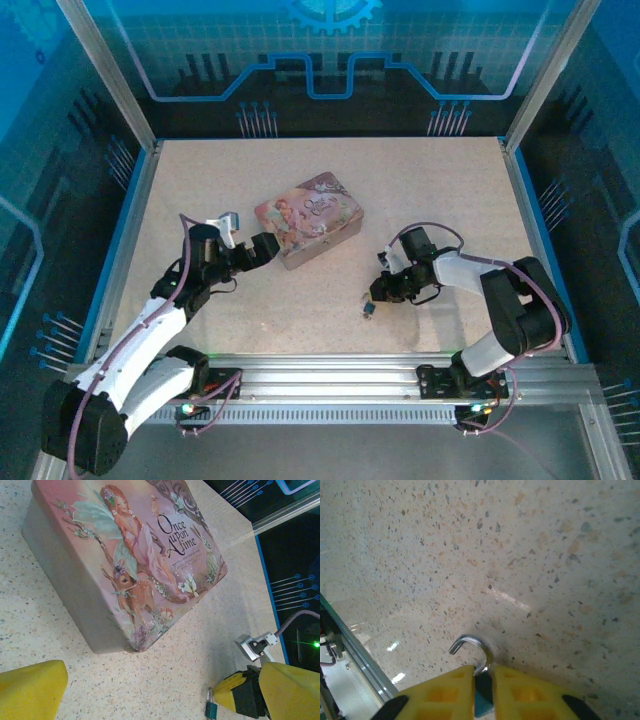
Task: Unlock the padlock with the key
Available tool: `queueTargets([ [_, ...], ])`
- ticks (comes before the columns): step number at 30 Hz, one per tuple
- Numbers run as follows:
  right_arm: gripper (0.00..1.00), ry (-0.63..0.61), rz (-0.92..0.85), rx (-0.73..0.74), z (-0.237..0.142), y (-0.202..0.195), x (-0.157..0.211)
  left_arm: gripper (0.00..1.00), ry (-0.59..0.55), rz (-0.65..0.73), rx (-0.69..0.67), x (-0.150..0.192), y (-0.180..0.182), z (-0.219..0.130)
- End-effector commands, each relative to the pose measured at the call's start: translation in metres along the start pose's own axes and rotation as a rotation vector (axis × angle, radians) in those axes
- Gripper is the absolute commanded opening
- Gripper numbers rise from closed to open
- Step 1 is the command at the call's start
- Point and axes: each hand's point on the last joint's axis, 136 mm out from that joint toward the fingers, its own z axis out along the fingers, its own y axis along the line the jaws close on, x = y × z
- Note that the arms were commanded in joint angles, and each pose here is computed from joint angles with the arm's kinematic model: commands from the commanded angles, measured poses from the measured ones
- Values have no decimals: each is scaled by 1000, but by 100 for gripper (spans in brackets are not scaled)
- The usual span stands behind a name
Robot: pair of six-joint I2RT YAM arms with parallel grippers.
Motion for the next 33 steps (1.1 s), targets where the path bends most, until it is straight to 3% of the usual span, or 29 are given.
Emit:
queueTargets([
  [1,21,-16,-20,-5,-1,5,-8,99,11,-3,15,-5,-8,-5],
  [8,24,-77,-49,-5,-18,16,-18,99,-31,25,3,-18,-16,-18],
  [19,41,-258,-167,79,-77,33,-38,99,-84,27,-40,-30,-12,-26],
  [33,56,-678,-268,236,-176,16,-78,99,-298,51,-368,-65,46,-57],
])
